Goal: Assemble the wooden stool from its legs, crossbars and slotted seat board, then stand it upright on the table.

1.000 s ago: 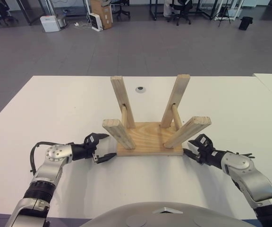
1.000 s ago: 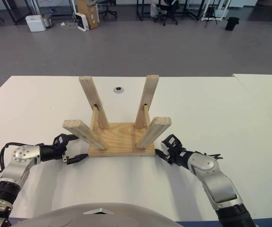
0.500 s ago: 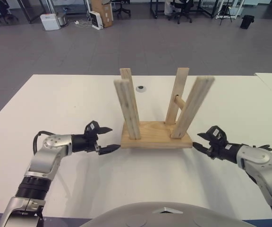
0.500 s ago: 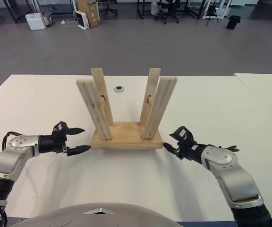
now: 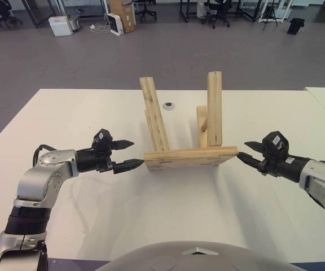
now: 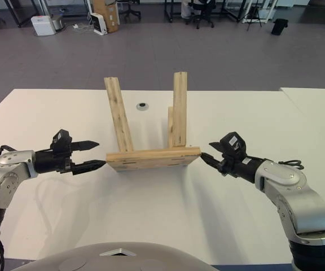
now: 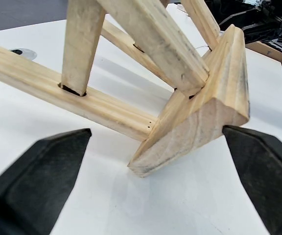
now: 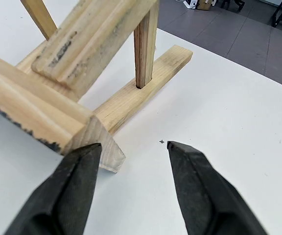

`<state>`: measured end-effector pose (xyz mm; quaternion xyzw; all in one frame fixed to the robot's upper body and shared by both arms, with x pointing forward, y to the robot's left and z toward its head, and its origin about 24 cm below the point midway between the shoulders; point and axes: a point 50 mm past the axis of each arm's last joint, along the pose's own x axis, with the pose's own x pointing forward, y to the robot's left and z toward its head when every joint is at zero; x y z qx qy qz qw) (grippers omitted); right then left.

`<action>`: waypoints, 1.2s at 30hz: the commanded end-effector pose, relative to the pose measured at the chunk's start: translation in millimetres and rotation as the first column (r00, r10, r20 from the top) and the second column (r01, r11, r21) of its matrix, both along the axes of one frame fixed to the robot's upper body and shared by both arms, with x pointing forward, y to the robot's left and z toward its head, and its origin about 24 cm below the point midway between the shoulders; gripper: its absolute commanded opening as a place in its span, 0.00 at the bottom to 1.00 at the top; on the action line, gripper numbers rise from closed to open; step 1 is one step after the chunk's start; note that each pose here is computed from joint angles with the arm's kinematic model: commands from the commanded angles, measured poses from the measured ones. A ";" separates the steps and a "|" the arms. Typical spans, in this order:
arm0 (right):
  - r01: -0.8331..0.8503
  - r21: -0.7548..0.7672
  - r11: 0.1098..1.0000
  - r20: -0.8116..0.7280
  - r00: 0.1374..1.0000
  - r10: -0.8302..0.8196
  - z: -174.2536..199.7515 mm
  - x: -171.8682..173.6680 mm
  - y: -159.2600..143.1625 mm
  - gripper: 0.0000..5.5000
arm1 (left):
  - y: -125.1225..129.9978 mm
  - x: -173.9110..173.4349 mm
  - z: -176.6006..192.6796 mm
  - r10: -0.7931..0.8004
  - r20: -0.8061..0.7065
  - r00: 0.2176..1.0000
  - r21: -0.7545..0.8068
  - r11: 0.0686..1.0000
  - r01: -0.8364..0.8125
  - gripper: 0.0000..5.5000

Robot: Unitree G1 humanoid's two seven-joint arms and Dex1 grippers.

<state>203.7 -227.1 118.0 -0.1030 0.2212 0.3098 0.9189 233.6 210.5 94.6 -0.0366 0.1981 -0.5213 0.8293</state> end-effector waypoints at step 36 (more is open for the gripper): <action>-0.437 0.244 0.866 -0.145 0.867 0.478 -53.7 15.3 37.5 0.71 | 37.8 -4.7 -50.2 -0.101 -0.173 0.980 0.101 0.988 0.119 0.49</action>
